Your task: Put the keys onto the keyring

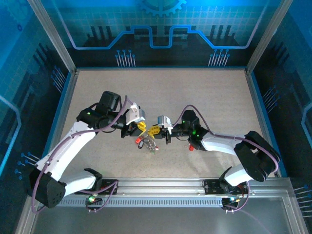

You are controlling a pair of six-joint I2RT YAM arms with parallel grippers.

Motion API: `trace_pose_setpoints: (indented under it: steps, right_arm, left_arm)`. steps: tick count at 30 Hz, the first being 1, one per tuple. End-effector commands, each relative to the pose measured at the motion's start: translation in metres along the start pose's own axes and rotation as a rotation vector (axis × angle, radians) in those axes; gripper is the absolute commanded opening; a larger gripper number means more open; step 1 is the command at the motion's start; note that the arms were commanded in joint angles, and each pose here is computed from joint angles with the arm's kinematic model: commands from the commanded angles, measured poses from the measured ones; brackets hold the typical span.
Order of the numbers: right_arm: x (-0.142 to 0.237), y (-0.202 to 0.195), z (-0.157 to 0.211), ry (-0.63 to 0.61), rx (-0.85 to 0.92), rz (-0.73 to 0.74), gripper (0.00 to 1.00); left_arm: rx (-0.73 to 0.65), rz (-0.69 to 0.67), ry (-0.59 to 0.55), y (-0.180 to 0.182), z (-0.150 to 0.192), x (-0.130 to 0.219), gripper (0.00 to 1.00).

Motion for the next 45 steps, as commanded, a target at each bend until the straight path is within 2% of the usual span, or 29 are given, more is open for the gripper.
trace_pose_setpoints:
  steps: [1, 15, 30, 33, 36, 37, 38, 42, 45]
  right_arm:
    - [0.003, -0.003, -0.019, -0.060, 0.056, 0.029, 0.00]
    - [0.003, 0.000, -0.021, -0.050, 0.074, 0.025, 0.00]
    - [0.002, 0.004, -0.022, -0.037, 0.087, 0.020, 0.00]
    - [0.002, 0.004, -0.023, -0.036, 0.089, 0.020, 0.00]
    - [0.002, 0.004, -0.023, -0.025, 0.078, 0.017, 0.00]
    - [0.003, 0.003, -0.023, -0.012, 0.072, 0.015, 0.01]
    - [0.003, 0.003, -0.021, 0.012, 0.068, 0.012, 0.09]
    - [0.009, 0.005, -0.017, 0.110, 0.105, 0.021, 0.23]
    - [0.014, 0.005, -0.016, 0.163, 0.125, 0.018, 0.28]
  left_arm:
    - [-0.007, 0.065, -0.016, -0.005, 0.002, -0.002, 0.27]
    - [0.024, 0.084, 0.087, 0.001, 0.016, -0.016, 0.23]
    - [0.024, 0.092, 0.099, 0.003, 0.013, -0.024, 0.15]
    - [0.015, 0.082, 0.105, 0.004, 0.013, -0.024, 0.02]
    - [-0.011, 0.065, 0.128, 0.003, 0.012, -0.023, 0.00]
    - [-0.023, 0.052, 0.140, 0.003, 0.011, -0.022, 0.00]
    - [-0.035, 0.030, 0.161, 0.003, 0.010, -0.021, 0.00]
    - [-0.083, -0.050, 0.282, 0.001, 0.005, -0.017, 0.00]
    - [-0.081, -0.040, 0.357, -0.002, 0.002, -0.013, 0.00]
Point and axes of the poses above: each hand's point on the last joint's axis, 136 mm out from that joint toward the fingers, its own x axis back along the fingers, its own y axis along the line the jaws close on, z = x × y, the point moved 7 cm from there along x, back along the fingers, and after that the axes turned 7 degrees about x, right-handed, at the moved point
